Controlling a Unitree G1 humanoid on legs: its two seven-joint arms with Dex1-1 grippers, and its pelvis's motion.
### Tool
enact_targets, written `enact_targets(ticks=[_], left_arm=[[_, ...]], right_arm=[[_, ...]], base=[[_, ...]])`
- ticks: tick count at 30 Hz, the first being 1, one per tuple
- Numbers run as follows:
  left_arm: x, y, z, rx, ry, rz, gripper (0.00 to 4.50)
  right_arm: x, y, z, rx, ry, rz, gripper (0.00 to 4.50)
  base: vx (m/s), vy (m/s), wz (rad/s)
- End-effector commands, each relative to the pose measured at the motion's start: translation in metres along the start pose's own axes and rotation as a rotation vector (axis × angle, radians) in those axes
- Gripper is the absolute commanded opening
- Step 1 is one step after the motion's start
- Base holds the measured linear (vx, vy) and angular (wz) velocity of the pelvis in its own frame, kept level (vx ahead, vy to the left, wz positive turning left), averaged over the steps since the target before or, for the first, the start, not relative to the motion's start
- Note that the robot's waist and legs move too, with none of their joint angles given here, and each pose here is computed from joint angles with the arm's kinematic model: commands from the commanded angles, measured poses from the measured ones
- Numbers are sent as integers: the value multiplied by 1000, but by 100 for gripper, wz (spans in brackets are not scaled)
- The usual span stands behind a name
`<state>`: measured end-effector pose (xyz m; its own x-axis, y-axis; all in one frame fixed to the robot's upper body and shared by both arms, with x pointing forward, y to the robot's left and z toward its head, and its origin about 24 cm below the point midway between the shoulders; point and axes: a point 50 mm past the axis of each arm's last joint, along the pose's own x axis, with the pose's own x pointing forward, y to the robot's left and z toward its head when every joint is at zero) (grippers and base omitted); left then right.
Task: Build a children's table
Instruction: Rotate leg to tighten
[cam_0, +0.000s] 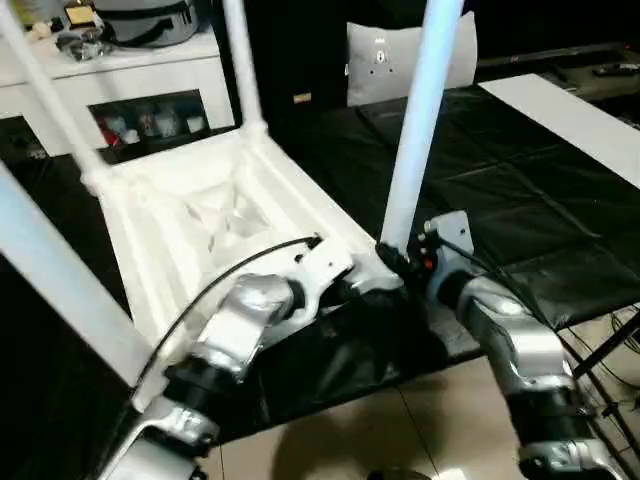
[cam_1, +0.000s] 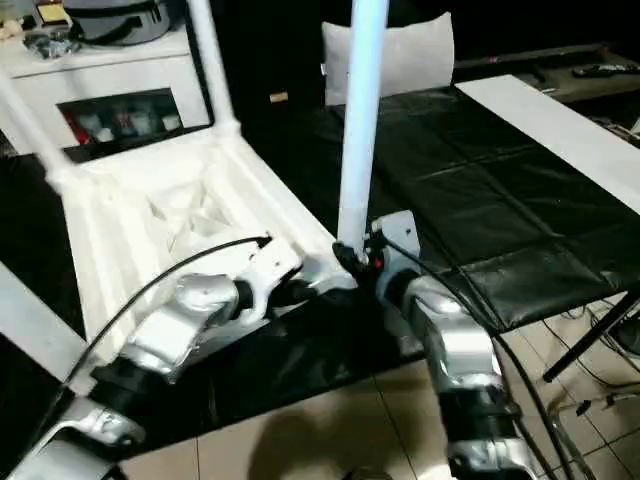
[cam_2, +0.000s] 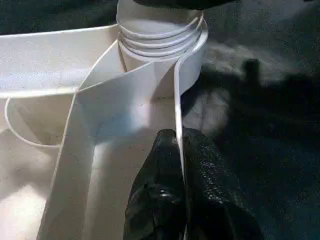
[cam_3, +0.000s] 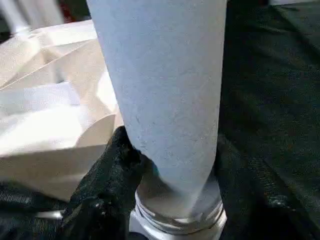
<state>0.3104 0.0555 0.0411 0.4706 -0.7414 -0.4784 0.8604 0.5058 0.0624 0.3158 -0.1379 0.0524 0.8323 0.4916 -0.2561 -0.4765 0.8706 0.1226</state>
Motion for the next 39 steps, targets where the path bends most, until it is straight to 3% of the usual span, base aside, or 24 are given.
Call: enact_targets(ticks=[1,3,6,10,13,17,18,22,25,32,39], left_arm=[[11,-16,30,87,-99,-83,0],[9,-14,27,112,-89,-87,0],[0,-7,20,186,-94,-127,0],[-6,-1,11,201,-70,-153,0],[-14,2,5,233,-54,-211,0],[-20,1,0,277,-52,-282,0],[-26,0,-6,347,-13,-367,0],[-35,-2,-14,430,32,-504,0],[-41,-4,-16,459,44,-608,0],[-45,-3,-19,482,97,-695,0],[-45,-1,-16,489,95,-722,0]], right_arm=[[8,19,-18,31,62,71,267],[4,17,-16,7,32,86,269],[-11,5,-9,-43,-57,139,308],[-30,-3,-3,-109,-79,271,335],[-49,-12,2,-144,-63,376,360],[-60,-18,4,-164,-30,443,393],[-68,-22,2,-210,30,506,402],[-79,-23,1,-246,108,651,402],[-82,-20,-1,-202,153,743,370],[-83,-14,-2,-192,209,859,321],[-58,-18,-21,-158,243,889,246]], base=[[0,0,0],[0,0,0],[0,0,0],[0,0,0],[0,0,0],[0,0,0],[0,0,0],[0,0,0],[0,0,0],[0,0,0],[0,0,0]])
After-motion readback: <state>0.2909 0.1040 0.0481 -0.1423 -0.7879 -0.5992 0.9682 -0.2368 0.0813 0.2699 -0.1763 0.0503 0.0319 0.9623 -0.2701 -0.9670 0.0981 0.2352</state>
